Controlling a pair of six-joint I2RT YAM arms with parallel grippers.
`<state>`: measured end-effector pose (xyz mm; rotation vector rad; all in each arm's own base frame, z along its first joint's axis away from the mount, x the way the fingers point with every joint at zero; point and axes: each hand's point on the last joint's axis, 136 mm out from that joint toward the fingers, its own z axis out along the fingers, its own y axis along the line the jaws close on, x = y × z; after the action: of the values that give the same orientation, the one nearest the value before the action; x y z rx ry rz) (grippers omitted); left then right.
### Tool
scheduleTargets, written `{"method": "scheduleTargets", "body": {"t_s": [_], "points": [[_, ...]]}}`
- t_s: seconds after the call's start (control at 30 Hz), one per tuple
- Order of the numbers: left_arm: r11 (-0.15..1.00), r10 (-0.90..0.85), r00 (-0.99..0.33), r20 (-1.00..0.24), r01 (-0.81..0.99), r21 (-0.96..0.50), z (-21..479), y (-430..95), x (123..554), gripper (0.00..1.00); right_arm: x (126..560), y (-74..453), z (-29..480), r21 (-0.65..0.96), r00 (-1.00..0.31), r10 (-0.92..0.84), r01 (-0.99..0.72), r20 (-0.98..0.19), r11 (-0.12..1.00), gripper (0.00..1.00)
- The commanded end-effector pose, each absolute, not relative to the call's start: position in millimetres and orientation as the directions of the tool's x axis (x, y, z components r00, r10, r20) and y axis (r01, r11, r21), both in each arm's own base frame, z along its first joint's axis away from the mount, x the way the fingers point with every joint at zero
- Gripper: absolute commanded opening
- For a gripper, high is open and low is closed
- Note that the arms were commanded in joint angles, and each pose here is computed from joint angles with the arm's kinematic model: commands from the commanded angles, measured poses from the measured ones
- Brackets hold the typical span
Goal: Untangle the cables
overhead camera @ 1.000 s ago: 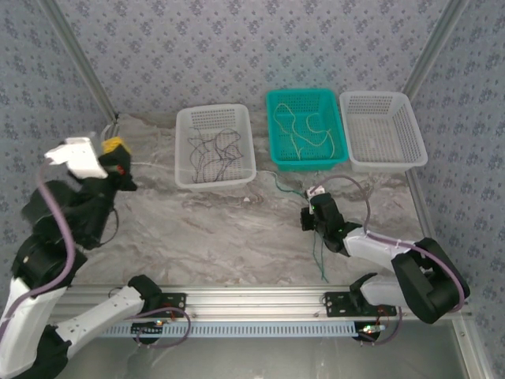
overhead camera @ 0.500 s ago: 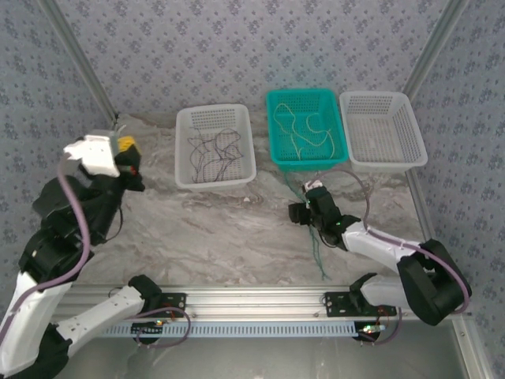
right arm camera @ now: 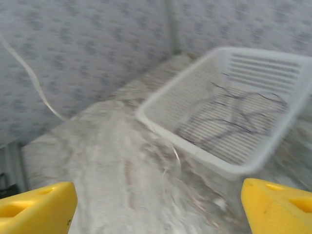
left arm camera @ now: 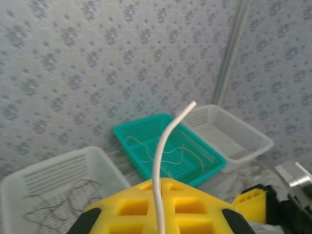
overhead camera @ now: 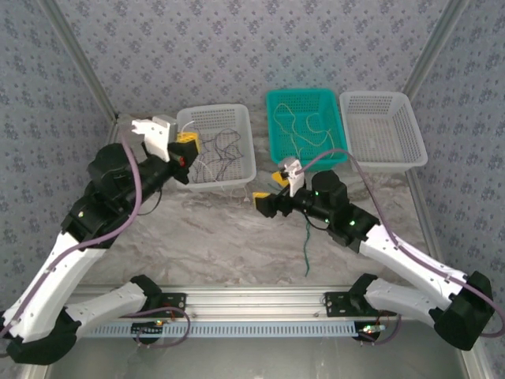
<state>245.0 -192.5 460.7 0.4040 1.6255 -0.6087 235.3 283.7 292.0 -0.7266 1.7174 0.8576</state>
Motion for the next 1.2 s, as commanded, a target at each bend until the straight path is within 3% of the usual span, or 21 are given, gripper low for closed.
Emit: {"method": "scheduleTargets", "body": {"t_s": [0.0, 0.2, 0.37, 0.4, 0.57, 0.63, 0.73, 0.97, 1.07, 1.17], "points": [[0.705, -0.162, -0.182, -0.97, 0.666, -0.243, 465, -221, 249, 0.0, 208, 313, 329, 0.125, -0.145, -0.026, -0.92, -0.989, 0.372, 0.9], [0.644, -0.204, -0.239, -0.949, 0.698, -0.314, 462, -240, 254, 0.0, 200, 352, 340, 0.05, -0.062, -0.038, -0.967, -0.997, 0.249, 0.89], [0.625, -0.23, -0.243, -0.942, 0.705, -0.335, 466, -240, 251, 0.0, 220, 380, 332, 0.062, -0.07, -0.028, -0.969, -0.997, 0.239, 0.76], [0.624, -0.232, -0.242, -0.942, 0.706, -0.335, 467, -240, 250, 0.0, 223, 385, 330, 0.064, -0.073, -0.031, -0.969, -0.997, 0.237, 0.68], [0.662, -0.233, -0.222, -0.947, 0.677, -0.321, 467, -228, 249, 0.0, 238, 392, 313, 0.113, -0.129, -0.044, -0.958, -0.991, 0.262, 0.0], [0.698, -0.244, -0.209, -0.947, 0.639, -0.322, 465, -218, 252, 0.0, 240, 388, 315, 0.131, -0.144, -0.027, -0.952, -0.989, 0.277, 0.0], [0.728, -0.263, -0.186, -0.947, 0.606, -0.321, 461, -208, 253, 0.08, 245, 371, 332, 0.109, -0.111, 0.016, -0.927, -0.994, 0.358, 0.0], [0.729, -0.281, -0.177, -0.943, 0.6, -0.329, 449, -197, 243, 0.56, 278, 311, 402, 0.007, -0.01, -0.002, -0.797, -1.0, 0.604, 0.0], [0.732, -0.284, -0.192, -0.939, 0.589, -0.342, 438, -193, 241, 0.67, 305, 283, 439, 0.005, 0.014, 0.022, -0.723, -1.0, 0.69, 0.0], [0.742, -0.266, -0.218, -0.939, 0.576, -0.344, 424, -190, 238, 0.71, 345, 250, 463, 0.048, 0.001, 0.061, -0.62, -0.998, 0.783, 0.0]]}}
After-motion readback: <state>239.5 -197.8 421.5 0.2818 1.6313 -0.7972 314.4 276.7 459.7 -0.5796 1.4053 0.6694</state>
